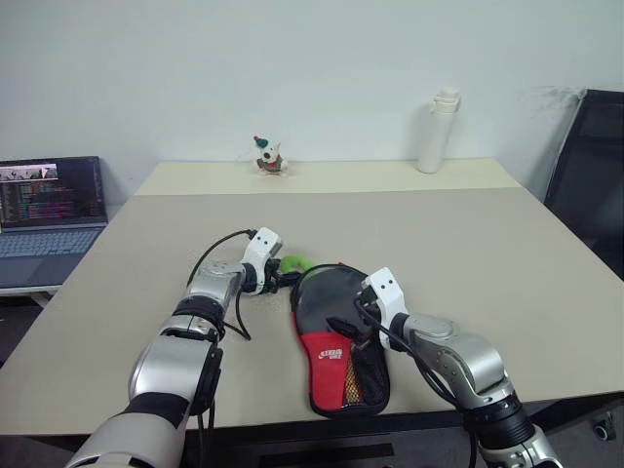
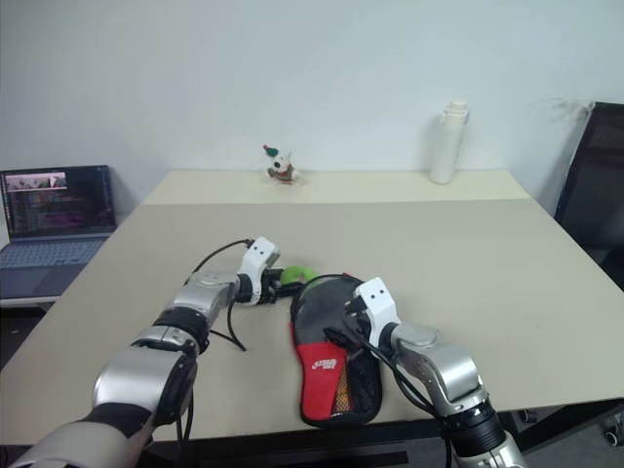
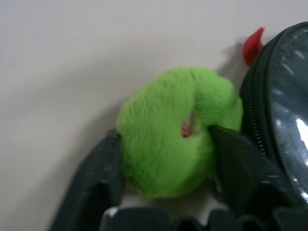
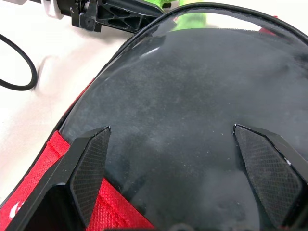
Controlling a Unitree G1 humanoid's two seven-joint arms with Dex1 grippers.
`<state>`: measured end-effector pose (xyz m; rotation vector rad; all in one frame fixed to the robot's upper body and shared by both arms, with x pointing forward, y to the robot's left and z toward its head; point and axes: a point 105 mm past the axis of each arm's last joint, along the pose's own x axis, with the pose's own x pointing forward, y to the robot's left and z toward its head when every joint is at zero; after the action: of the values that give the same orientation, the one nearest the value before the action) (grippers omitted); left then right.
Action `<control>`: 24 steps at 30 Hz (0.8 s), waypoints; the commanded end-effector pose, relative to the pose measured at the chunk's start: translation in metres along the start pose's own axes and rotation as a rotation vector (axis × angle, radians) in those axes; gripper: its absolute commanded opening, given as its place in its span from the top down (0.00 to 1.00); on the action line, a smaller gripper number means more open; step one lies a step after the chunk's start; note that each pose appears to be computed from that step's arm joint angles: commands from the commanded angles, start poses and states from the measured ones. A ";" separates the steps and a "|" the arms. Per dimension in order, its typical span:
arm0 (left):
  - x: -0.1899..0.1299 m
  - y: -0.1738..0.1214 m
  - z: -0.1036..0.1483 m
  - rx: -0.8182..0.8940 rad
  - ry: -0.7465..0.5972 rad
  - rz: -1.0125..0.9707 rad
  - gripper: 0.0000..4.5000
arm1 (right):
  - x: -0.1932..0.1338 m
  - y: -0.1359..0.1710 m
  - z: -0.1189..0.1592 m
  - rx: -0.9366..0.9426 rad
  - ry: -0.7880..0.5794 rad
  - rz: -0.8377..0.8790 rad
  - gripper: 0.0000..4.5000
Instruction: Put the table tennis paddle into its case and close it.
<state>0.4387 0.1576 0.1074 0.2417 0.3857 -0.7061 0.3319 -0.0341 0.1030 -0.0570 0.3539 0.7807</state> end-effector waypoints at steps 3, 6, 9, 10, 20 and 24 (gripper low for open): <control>-0.001 -0.001 -0.017 -0.011 0.037 -0.003 0.86 | 0.002 -0.005 0.025 -0.081 -0.081 -0.039 0.00; -0.001 -0.002 -0.019 -0.015 0.036 -0.005 1.00 | 0.011 -0.006 0.031 -0.109 -0.097 -0.054 0.00; -0.001 -0.002 -0.020 -0.013 0.037 0.001 1.00 | 0.026 -0.012 0.019 -0.150 -0.044 -0.087 0.00; -0.001 -0.001 -0.020 -0.012 0.037 0.003 1.00 | 0.029 -0.015 0.012 -0.166 -0.020 -0.101 0.00; 0.003 0.018 0.014 0.097 0.005 0.202 1.00 | 0.021 -0.020 -0.029 -0.184 0.090 -0.123 0.00; 0.012 0.015 0.033 0.167 -0.004 0.254 1.00 | 0.018 -0.015 -0.033 -0.168 0.102 -0.113 0.00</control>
<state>0.4566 0.1539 0.1098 0.3858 0.3598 -0.5216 0.3519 -0.0341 0.0884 -0.2441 0.2801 0.7003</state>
